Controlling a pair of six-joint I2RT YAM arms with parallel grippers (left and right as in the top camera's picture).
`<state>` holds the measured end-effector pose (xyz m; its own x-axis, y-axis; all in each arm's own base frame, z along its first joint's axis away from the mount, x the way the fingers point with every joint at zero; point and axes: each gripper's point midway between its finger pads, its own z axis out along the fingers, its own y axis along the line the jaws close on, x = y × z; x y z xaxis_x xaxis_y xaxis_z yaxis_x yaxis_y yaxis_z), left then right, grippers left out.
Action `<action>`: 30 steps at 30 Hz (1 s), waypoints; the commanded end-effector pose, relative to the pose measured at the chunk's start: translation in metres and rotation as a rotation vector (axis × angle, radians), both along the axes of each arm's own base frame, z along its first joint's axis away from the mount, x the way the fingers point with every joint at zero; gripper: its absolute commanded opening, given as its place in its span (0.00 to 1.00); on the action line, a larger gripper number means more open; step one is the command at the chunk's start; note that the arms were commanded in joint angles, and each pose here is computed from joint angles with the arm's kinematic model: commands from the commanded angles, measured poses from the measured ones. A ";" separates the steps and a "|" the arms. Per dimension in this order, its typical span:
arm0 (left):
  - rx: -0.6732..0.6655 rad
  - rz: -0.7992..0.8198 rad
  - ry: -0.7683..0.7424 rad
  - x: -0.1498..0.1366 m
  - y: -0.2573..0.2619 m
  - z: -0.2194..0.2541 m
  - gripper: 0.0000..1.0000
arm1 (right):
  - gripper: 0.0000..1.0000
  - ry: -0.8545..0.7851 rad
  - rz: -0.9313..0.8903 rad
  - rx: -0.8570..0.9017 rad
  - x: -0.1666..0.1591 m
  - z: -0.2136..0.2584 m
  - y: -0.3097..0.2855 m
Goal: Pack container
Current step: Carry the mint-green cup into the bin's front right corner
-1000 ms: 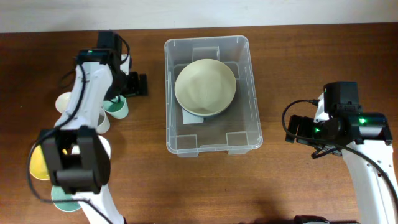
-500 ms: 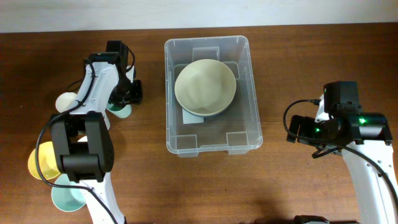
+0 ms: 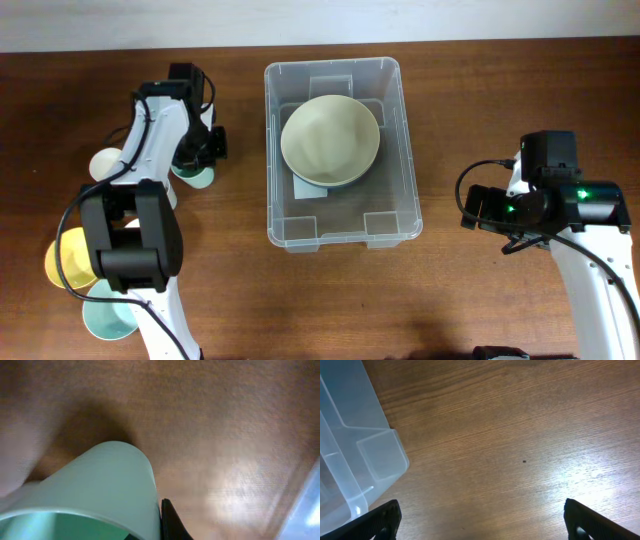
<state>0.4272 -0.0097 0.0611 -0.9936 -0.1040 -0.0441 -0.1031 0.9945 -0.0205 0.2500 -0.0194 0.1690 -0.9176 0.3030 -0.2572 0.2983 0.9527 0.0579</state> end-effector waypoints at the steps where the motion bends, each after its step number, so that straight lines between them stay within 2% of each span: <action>1: 0.010 -0.016 -0.087 0.018 -0.005 0.049 0.01 | 1.00 -0.009 -0.013 -0.031 0.001 0.001 -0.005; 4: 0.008 -0.063 -0.170 0.020 -0.026 0.109 0.01 | 1.00 -0.014 -0.051 -0.030 0.001 0.001 -0.012; 9: -0.016 -0.170 -0.303 0.008 -0.074 0.183 0.01 | 1.00 -0.014 -0.107 -0.018 -0.001 0.001 -0.025; 11: -0.043 -0.284 -0.350 -0.009 -0.122 0.208 0.01 | 1.00 -0.015 -0.124 -0.006 -0.001 0.001 -0.028; 18: -0.124 -0.533 -0.284 -0.060 -0.218 0.198 0.01 | 1.00 -0.006 -0.245 0.005 -0.008 0.001 -0.047; 24: -0.137 -0.692 -0.258 -0.097 -0.270 0.188 0.01 | 1.00 0.007 -0.284 0.010 -0.014 0.000 -0.055; 30: -0.175 -0.784 -0.216 -0.116 -0.306 0.158 0.01 | 1.00 0.013 -0.282 0.011 -0.015 -0.001 -0.054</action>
<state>0.3184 -0.3063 0.2378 -0.7620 0.5609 -0.3237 0.6151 0.7831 -0.0912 0.2359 -0.0735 0.1680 -0.8065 0.5392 -0.2424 0.5428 0.8379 0.0577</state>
